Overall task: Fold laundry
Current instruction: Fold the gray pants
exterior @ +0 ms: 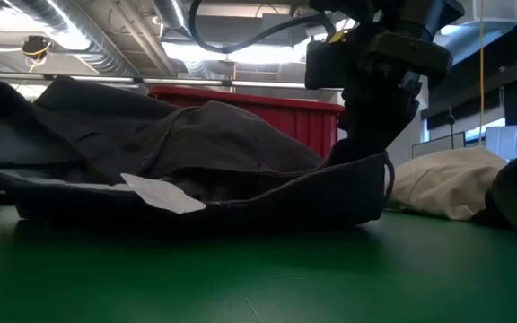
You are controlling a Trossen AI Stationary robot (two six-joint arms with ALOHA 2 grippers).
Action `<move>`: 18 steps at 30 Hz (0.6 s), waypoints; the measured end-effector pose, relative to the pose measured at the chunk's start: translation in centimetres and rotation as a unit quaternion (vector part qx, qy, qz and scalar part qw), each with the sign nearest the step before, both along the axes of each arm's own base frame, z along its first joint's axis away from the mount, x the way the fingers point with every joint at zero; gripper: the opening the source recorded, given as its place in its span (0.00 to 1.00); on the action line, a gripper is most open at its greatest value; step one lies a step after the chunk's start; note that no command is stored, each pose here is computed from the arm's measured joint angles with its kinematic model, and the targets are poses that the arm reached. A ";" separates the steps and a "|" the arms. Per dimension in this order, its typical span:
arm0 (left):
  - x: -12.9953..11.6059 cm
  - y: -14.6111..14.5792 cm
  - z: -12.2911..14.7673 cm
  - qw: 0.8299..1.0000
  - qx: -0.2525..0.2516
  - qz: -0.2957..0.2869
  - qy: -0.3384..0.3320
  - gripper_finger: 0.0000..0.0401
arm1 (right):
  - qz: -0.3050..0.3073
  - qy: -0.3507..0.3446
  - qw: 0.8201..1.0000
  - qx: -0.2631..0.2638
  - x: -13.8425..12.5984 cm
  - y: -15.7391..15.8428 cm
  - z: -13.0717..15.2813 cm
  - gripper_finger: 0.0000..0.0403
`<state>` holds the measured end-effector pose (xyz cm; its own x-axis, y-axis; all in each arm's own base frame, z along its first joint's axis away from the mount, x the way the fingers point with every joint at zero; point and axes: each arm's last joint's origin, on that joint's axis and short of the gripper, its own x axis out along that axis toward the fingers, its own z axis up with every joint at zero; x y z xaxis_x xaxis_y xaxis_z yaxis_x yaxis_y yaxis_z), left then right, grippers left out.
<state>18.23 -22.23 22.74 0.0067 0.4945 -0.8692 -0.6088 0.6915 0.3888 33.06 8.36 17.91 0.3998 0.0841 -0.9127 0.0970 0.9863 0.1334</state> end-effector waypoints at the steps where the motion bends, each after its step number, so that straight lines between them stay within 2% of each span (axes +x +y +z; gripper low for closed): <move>1: 0.0 0.1 0.2 1.000 0.000 0.005 -0.016 0.46 | 0.002 0.000 1.000 -0.001 0.0 0.0 0.0 0.08; 5: 0.3 0.0 0.1 0.999 0.006 0.007 -0.043 0.53 | 0.004 -0.001 1.000 -0.002 0.0 0.0 0.0 0.08; 13: -0.4 0.9 -1.8 0.995 0.040 0.063 -0.067 0.61 | 0.005 -0.001 1.000 -0.003 0.0 0.0 0.0 0.08; 18: -0.2 1.0 -3.6 0.994 0.017 0.070 -0.085 0.61 | 0.006 0.000 1.000 -0.003 0.0 0.0 0.0 0.08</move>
<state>18.00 -21.21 19.09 0.0819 0.5298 -0.8442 -0.7567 0.5843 0.2933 33.05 8.34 17.90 0.3989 0.0829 -0.9132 0.0847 0.9883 0.1268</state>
